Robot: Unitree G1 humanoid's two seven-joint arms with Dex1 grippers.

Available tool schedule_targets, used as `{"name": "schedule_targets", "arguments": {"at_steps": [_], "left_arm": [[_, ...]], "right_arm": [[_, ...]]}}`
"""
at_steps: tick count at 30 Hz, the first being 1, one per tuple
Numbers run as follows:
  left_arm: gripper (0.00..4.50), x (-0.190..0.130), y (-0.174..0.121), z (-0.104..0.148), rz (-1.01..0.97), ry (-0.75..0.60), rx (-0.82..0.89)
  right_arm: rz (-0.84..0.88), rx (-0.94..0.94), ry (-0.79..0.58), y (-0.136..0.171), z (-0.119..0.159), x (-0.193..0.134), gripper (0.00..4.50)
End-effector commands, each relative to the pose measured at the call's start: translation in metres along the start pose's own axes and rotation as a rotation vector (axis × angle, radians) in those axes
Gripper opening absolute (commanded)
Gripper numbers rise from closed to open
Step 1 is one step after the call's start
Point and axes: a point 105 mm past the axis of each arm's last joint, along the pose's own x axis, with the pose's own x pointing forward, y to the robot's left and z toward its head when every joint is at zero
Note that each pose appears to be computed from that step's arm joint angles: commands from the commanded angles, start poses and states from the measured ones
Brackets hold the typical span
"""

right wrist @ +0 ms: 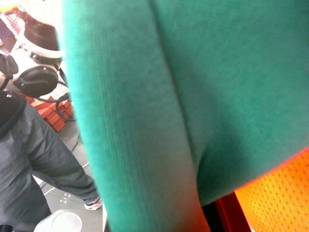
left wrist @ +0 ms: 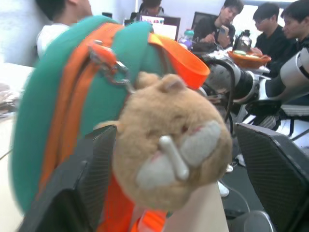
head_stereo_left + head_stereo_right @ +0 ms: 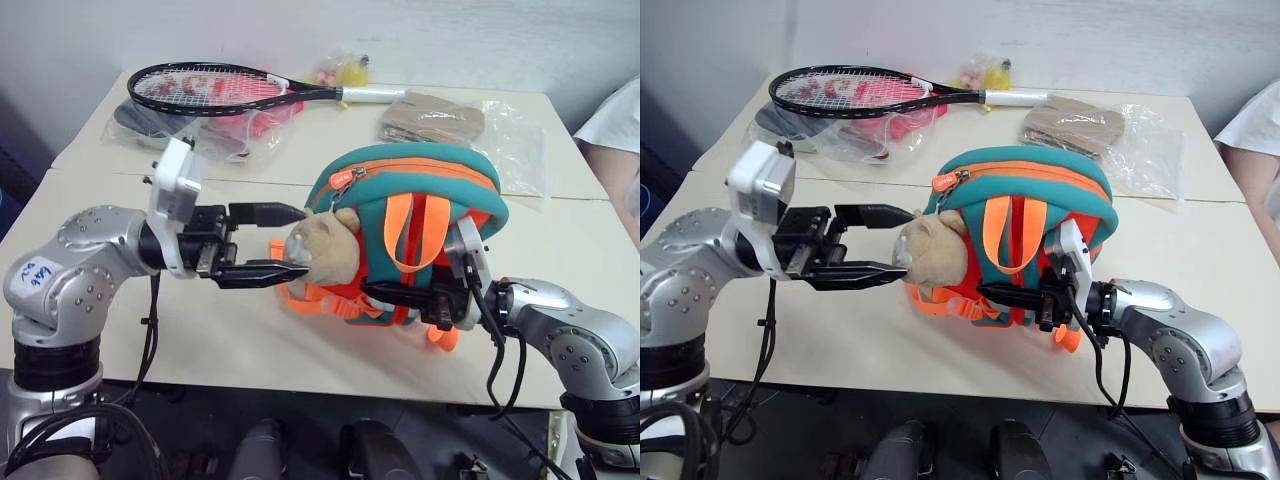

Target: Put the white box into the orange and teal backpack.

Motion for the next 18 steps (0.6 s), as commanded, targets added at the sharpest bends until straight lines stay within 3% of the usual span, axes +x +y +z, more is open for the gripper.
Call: {"name": "schedule_targets", "arguments": {"at_steps": [1, 5, 10, 15, 18], "left_arm": [[2.78, 0.014, 0.003, -0.004, 0.071, -0.018, 0.089], [1.57, 0.020, 0.000, -0.016, 0.058, 0.039, 0.147], [0.15, 0.015, 0.007, -0.013, 0.101, 0.043, 0.172], [0.02, 0.003, 0.015, 0.000, 0.148, -0.006, 0.152], [0.02, -0.040, 0.035, 0.019, 0.274, 0.018, 0.124]], "right_arm": [[0.023, -0.029, -0.010, 0.003, 0.006, 0.003, 0.00], [0.027, -0.033, -0.014, 0.003, 0.007, 0.004, 0.00], [0.026, -0.036, -0.020, 0.002, 0.007, 0.005, 0.00], [0.023, -0.039, -0.026, 0.002, 0.007, 0.006, 0.00], [0.013, -0.042, -0.030, 0.001, 0.007, 0.005, 0.00]]}}
